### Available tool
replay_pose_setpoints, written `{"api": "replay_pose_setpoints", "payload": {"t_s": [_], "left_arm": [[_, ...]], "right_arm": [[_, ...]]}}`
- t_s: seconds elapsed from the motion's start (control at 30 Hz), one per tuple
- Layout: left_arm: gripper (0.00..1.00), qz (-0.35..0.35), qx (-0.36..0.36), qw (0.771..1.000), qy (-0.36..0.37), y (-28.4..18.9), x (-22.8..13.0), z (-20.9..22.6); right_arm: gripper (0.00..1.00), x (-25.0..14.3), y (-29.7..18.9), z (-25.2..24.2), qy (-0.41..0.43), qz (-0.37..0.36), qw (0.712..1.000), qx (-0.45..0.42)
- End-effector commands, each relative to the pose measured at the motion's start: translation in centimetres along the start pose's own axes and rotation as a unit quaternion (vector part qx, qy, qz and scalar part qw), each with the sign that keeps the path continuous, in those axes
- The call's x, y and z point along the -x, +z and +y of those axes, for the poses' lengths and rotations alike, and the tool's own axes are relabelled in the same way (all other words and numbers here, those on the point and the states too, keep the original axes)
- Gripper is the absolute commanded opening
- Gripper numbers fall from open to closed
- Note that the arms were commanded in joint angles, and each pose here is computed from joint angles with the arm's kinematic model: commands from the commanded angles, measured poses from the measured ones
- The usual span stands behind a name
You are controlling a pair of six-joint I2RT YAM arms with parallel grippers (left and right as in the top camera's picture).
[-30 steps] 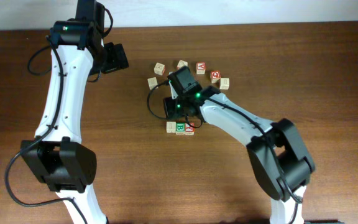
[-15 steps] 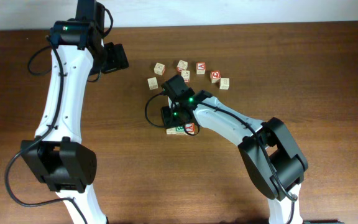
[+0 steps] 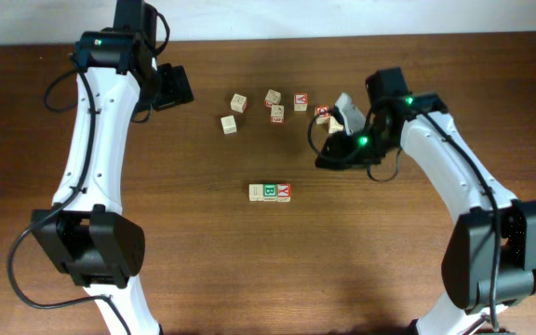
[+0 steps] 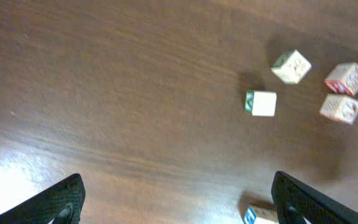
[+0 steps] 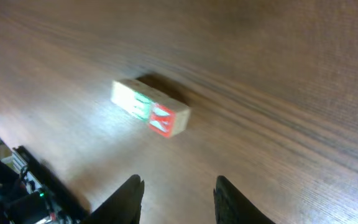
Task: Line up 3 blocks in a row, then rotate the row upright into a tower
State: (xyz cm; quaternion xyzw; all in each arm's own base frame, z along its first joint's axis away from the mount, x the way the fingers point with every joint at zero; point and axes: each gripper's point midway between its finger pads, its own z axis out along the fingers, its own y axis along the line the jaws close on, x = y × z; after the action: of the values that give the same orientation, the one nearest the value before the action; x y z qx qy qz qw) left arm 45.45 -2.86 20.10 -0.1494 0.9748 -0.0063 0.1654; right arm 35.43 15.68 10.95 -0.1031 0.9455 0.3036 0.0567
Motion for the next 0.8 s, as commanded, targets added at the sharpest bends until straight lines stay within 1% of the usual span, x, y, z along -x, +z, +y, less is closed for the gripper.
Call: {"api": "replay_pose_setpoints", "payload": {"t_s": [0.0,0.03,0.07,0.1,0.13,0.2,0.23,0.27,0.3,0.37,0.4,0.43,0.5,0.53,0.6,0.67,0.77], "left_arm": [[0.00,0.035,-0.030,0.999,0.010,0.8,-1.5,-1.4],[0.00,0.052,-0.027,0.998,0.018,1.8,-2.6,-1.8],[0.00,0.072,-0.021,0.997,0.035,2.9,-4.1,-2.1],[0.00,0.090,-0.019,0.993,0.073,4.0,-5.4,-2.4],[0.00,0.133,-0.039,0.987,0.080,6.0,-8.2,-3.3],[0.00,0.175,-0.149,0.969,0.087,9.6,-11.8,-6.7],[0.00,0.186,-0.177,0.963,0.085,10.8,-13.1,-7.2],[0.00,0.199,-0.185,0.959,0.084,12.9,-15.3,-6.8],[0.00,0.198,-0.189,0.957,0.093,13.9,-16.4,-6.7],[0.00,0.153,-0.212,0.957,0.125,14.0,-17.4,-7.4],[0.00,0.111,-0.229,0.955,0.150,12.4,-17.1,-8.0],[0.00,0.081,-0.243,0.954,0.158,11.1,-17.0,-8.2],[0.00,0.091,-0.284,0.943,0.150,11.2,-18.4,-9.0],[0.00,0.104,-0.283,0.946,0.121,11.8,-19.0,-8.8],[0.00,0.118,-0.298,0.941,0.109,11.4,-19.5,-9.3],[0.00,0.139,-0.290,0.943,0.084,11.8,-20.3,-9.3],[0.00,0.156,-0.279,0.944,0.076,12.4,-21.3,-9.5]], "right_arm": [[0.13,-0.6,2.2,-0.8,0.025,-0.012,0.999,0.018],[0.10,-0.4,2.7,-1.2,0.027,-0.021,0.999,0.013],[0.10,-0.3,3.2,-1.5,0.018,-0.027,0.999,0.006],[0.10,-0.6,3.8,-1.9,0.014,-0.024,1.000,-0.011],[0.05,-0.8,4.0,-1.9,0.021,-0.021,1.000,-0.010],[0.04,-0.2,4.0,-1.7,0.020,-0.031,0.999,-0.001],[0.04,-0.3,4.1,-1.7,0.022,-0.030,0.999,-0.002],[0.04,-0.4,4.5,-1.9,0.025,-0.024,0.999,0.001],[0.04,-0.5,4.9,-1.9,0.027,-0.020,0.999,0.008],[0.04,-0.7,5.8,-2.4,0.035,-0.009,0.999,0.014],[0.04,-0.9,6.3,-2.4,0.038,-0.004,0.999,0.023],[0.04,-0.9,6.6,-2.6,0.041,-0.004,0.999,0.025],[0.04,-0.9,7.2,-2.6,0.056,-0.008,0.998,0.035],[0.04,-1.1,7.5,-2.8,0.068,-0.009,0.997,0.035],[0.04,-1.5,7.9,-3.1,0.080,-0.009,0.996,0.037],[0.04,-1.7,8.4,-3.4,0.091,-0.016,0.995,0.038],[0.04,-1.7,8.5,-3.5,0.089,-0.019,0.995,0.038]]}}
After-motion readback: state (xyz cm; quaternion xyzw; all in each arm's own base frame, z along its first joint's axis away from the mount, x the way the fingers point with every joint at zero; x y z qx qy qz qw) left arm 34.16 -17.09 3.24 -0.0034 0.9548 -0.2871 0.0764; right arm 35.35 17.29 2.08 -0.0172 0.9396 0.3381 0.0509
